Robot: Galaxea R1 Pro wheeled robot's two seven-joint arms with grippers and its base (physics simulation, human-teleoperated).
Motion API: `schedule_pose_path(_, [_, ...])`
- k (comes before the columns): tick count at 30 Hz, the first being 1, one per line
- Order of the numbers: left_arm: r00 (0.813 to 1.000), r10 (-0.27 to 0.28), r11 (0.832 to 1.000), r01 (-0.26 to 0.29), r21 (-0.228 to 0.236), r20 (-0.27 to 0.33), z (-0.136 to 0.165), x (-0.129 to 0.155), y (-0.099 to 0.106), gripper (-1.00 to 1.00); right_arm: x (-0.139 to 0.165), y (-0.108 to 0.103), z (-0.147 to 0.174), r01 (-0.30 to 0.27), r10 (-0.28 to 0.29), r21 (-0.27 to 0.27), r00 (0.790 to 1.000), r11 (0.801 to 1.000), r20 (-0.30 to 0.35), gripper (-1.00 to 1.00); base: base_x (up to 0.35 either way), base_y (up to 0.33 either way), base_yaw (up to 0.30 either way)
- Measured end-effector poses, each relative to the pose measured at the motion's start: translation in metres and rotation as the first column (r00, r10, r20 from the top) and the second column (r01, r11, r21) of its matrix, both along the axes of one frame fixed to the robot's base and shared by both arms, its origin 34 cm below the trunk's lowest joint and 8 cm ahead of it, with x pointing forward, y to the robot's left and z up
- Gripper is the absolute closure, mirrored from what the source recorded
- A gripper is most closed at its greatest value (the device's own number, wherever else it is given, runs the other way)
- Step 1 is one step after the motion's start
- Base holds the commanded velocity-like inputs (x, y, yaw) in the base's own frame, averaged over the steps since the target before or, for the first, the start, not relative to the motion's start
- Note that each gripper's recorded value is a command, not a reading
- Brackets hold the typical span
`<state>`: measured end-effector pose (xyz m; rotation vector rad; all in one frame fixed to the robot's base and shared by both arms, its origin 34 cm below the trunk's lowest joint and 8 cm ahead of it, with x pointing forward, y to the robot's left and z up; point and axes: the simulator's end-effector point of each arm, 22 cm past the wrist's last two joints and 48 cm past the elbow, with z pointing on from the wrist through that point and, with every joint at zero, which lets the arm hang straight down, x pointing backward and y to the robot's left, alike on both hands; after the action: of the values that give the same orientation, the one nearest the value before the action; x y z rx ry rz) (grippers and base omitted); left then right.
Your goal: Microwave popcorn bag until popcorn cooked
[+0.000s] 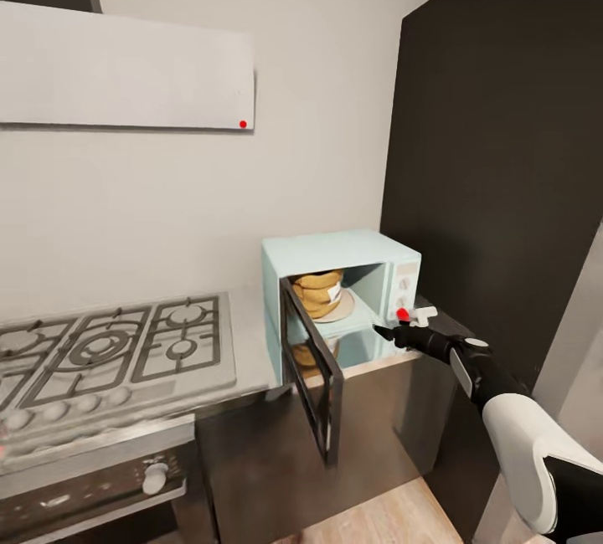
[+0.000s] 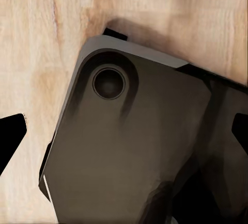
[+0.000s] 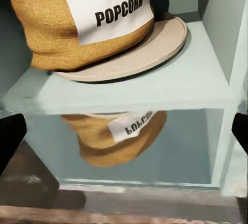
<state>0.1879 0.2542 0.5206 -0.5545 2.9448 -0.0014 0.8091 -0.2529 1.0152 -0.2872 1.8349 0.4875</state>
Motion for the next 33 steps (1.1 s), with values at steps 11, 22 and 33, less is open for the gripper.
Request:
schedule_pose_path(11, [1.0,0.0,1.0,0.0,0.001,0.0,0.0,0.0,0.001,-1.0,0.0,-0.001,-0.001,0.002,-0.002,0.002,1.0,1.0,-0.004,-1.0,-0.345,0.0,0.0])
schedule_pose_path(22, [1.0,0.009,1.0,-0.009,0.003,0.001,0.0,0.0,0.003,-1.0,-0.017,-0.042,-0.059,0.071,-0.073,-0.018,0.987,0.997,-0.141,-1.0,-0.203,0.0,0.0])
schedule_pose_path(33, [0.999,0.007,1.0,-0.007,0.003,0.036,0.002,0.017,0.003,-1.0,-0.173,-0.093,-0.302,0.189,-0.388,-0.387,0.747,0.902,-0.54,-1.0,-0.001,0.0,0.0])
